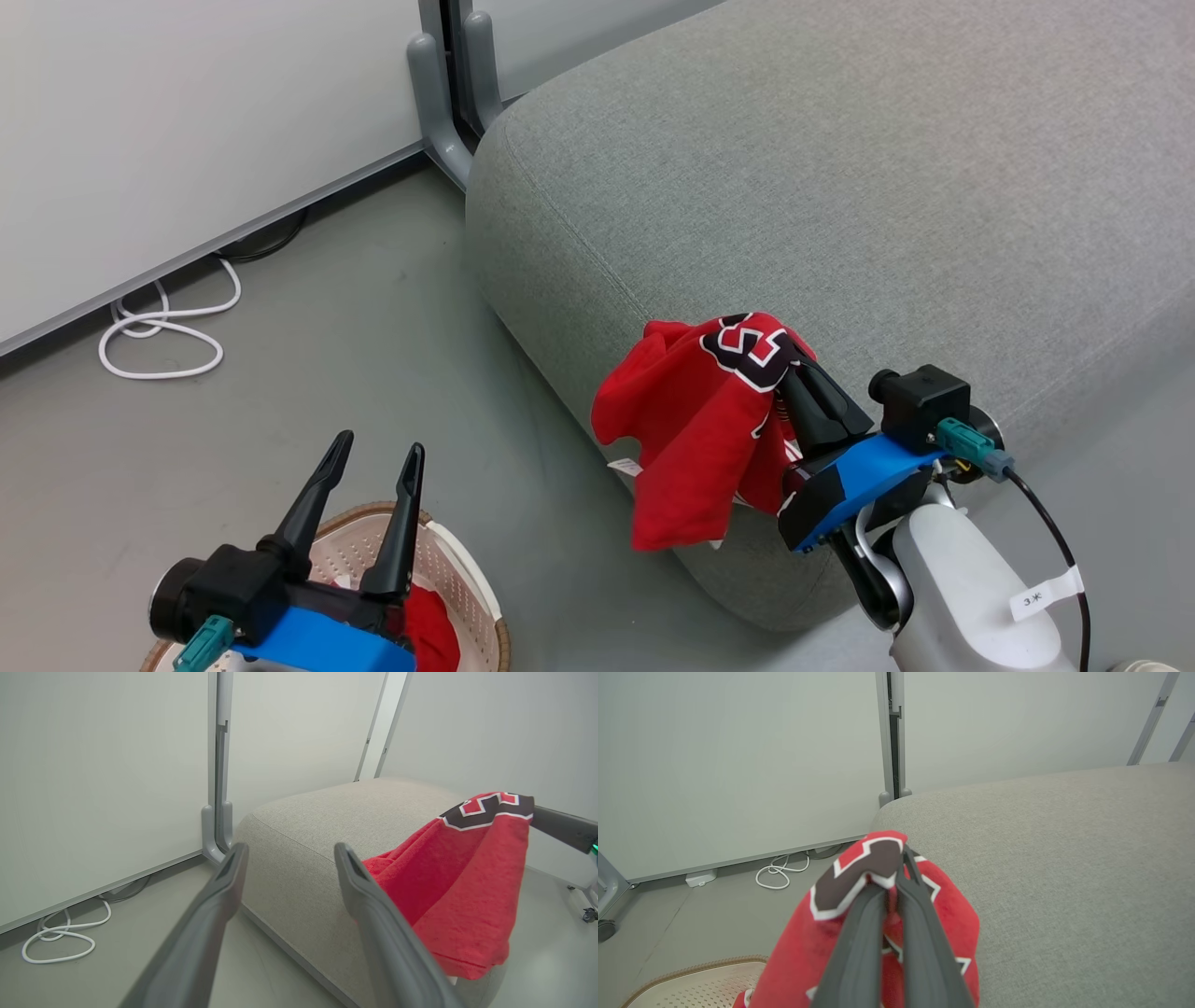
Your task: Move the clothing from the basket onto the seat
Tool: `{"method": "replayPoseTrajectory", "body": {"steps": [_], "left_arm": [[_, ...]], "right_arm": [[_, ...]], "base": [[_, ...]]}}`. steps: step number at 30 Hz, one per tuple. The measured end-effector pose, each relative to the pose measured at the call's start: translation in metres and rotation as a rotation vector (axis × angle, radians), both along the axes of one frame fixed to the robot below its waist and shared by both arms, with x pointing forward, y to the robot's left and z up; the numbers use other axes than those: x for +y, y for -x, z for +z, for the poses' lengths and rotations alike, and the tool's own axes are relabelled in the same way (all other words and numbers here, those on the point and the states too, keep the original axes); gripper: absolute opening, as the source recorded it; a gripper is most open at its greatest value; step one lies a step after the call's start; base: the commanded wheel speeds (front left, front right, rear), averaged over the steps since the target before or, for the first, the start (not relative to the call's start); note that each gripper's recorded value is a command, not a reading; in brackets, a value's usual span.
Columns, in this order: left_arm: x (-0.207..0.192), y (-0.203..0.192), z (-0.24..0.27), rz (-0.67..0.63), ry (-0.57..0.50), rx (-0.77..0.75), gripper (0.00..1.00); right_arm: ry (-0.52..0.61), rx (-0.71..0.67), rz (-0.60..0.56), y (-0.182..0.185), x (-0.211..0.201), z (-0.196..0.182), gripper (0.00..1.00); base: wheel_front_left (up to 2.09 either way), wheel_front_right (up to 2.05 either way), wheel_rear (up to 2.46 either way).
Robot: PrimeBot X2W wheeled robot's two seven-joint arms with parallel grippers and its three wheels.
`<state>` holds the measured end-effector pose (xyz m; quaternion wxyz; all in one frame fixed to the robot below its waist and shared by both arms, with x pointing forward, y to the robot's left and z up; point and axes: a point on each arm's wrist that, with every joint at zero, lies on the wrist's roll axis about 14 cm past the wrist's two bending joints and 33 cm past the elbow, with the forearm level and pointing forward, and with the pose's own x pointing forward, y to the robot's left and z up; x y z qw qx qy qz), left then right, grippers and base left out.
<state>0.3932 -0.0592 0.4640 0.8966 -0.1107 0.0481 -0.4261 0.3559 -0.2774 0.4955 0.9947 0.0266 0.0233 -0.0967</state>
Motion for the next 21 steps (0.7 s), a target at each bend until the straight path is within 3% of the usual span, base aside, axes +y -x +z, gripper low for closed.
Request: {"method": "replayPoseTrajectory", "body": {"steps": [9,21], "left_arm": [[0.002,-0.003,-0.002,0.0,0.0,0.0,1.0],[0.016,-0.035,-0.023,-0.006,-0.014,-0.013,1.0]], "right_arm": [[-0.004,0.002,-0.008,-0.012,-0.005,0.003,0.0],[0.13,-0.09,-0.077,-0.107,-0.054,0.089,0.0]], "base": [[0.0,0.0,0.0],[0.0,0.0,0.0]]}}
